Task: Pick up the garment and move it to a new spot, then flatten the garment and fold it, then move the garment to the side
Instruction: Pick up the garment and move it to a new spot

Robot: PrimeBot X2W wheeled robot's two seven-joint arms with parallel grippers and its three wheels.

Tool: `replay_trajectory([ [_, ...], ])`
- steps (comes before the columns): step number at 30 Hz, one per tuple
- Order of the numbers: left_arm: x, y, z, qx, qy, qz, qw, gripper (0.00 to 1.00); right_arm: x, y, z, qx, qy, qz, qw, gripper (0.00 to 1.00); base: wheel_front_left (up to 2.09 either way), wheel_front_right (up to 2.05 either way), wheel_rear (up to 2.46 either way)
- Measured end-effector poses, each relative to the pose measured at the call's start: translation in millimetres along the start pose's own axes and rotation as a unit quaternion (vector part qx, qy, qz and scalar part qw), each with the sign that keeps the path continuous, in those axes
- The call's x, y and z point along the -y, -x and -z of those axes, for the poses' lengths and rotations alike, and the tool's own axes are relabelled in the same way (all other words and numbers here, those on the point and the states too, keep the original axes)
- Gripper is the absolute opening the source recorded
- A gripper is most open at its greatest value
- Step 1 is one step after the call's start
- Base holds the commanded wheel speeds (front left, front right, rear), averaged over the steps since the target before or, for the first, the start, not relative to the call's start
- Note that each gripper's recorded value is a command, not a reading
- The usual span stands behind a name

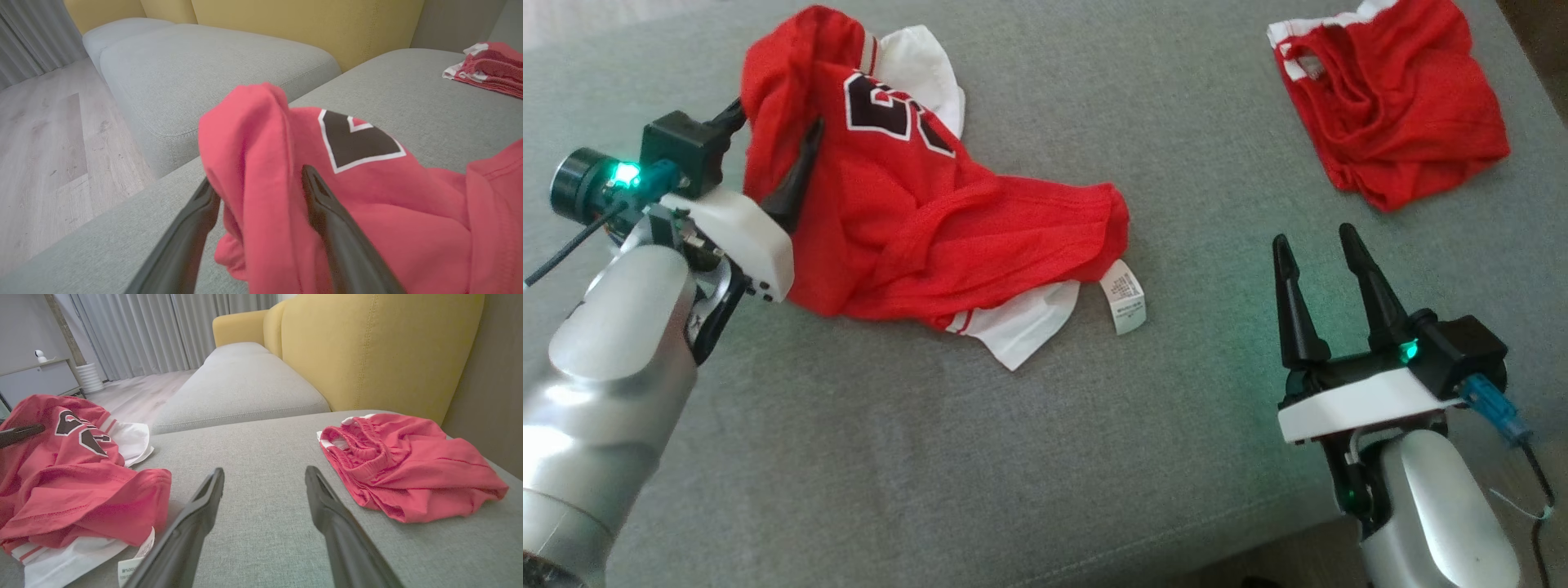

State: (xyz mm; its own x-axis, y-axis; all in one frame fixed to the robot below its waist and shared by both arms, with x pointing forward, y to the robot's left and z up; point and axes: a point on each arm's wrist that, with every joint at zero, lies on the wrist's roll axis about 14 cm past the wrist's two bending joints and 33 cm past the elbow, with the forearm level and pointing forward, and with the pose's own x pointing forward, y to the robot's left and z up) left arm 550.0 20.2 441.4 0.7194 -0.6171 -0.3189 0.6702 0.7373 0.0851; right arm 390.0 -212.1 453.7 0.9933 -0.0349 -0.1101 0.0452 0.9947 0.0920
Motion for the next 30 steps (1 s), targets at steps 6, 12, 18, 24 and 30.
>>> replay_trajectory([
  [6, -13.9, 18.7, -21.2, 0.030, 0.021, -0.034, 0.999, 1.00, -8.6, 0.0, -10.1, 0.017, -0.003, -0.013, 1.000, 1.00, 0.00, 0.00, 0.00],
  [12, -12.8, 50.6, -57.2, 0.088, 0.049, -0.063, 0.993, 1.00, -17.6, 6.6, -31.8, 0.049, -0.003, -0.027, 0.998, 1.00, 0.00, 0.00, 0.00],
  [18, 4.6, 100.5, -34.7, 0.097, 0.075, -0.102, 0.987, 1.00, -26.9, 31.3, -32.2, 0.049, -0.007, -0.038, 0.998, 1.00, 0.00, 0.00, 0.00],
  [24, 19.7, 145.8, -18.0, 0.119, 0.102, -0.150, 0.976, 1.00, -35.7, 46.1, -31.9, 0.051, -0.008, -0.051, 0.997, 1.00, 0.00, 0.00, 0.00],
  [30, 40.0, 183.8, 15.2, 0.113, 0.147, -0.199, 0.962, 1.00, -45.1, 53.0, -26.4, 0.042, -0.008, -0.065, 0.997, 1.00, 0.00, 0.00, 0.00],
])
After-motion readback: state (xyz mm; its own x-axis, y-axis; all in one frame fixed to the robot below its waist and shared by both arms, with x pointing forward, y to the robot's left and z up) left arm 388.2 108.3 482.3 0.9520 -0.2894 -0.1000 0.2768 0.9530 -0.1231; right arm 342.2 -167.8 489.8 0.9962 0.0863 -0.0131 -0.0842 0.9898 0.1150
